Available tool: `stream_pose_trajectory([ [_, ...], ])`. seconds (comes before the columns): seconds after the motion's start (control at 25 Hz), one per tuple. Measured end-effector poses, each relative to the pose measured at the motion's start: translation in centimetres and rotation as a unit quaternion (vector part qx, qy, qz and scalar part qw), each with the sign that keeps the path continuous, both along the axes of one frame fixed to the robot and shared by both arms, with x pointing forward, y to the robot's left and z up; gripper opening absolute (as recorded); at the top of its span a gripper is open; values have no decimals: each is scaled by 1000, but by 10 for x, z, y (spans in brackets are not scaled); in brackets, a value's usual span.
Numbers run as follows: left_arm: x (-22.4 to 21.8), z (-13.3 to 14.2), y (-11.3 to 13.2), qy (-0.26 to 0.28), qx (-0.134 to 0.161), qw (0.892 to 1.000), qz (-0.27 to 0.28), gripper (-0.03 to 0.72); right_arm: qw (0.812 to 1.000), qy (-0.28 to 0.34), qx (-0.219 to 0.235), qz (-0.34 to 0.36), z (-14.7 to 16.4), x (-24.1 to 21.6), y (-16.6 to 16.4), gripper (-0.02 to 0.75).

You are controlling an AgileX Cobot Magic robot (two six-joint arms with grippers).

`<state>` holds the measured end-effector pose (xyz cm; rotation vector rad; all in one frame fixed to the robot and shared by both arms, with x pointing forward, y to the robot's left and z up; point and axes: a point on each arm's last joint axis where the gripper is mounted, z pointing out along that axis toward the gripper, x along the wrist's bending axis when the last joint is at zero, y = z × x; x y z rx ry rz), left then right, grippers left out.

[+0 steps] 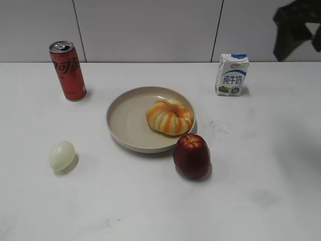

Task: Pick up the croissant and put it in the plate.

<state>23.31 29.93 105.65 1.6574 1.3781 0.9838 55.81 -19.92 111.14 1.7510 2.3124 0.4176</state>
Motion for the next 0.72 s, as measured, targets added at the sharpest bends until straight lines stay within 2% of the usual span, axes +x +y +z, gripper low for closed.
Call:
stream_pose_trajectory([
  [0.2, 0, 0, 0, 0, 0, 1000, 0, 230, 999, 30, -24, -39, -16, -62, -28, 595],
  [0.48, 0, 0, 0, 0, 0, 1000, 0, 230, 998, 28, -16, -58, -36, -156, -56, 594],
  [0.6, 0, 0, 0, 0, 0, 1000, 0, 230, 998, -16, 0, -58, -40, -191, -66, 594],
  [0.72, 0, 0, 0, 0, 0, 1000, 0, 230, 994, -86, 26, -57, -43, -221, -75, 594],
])
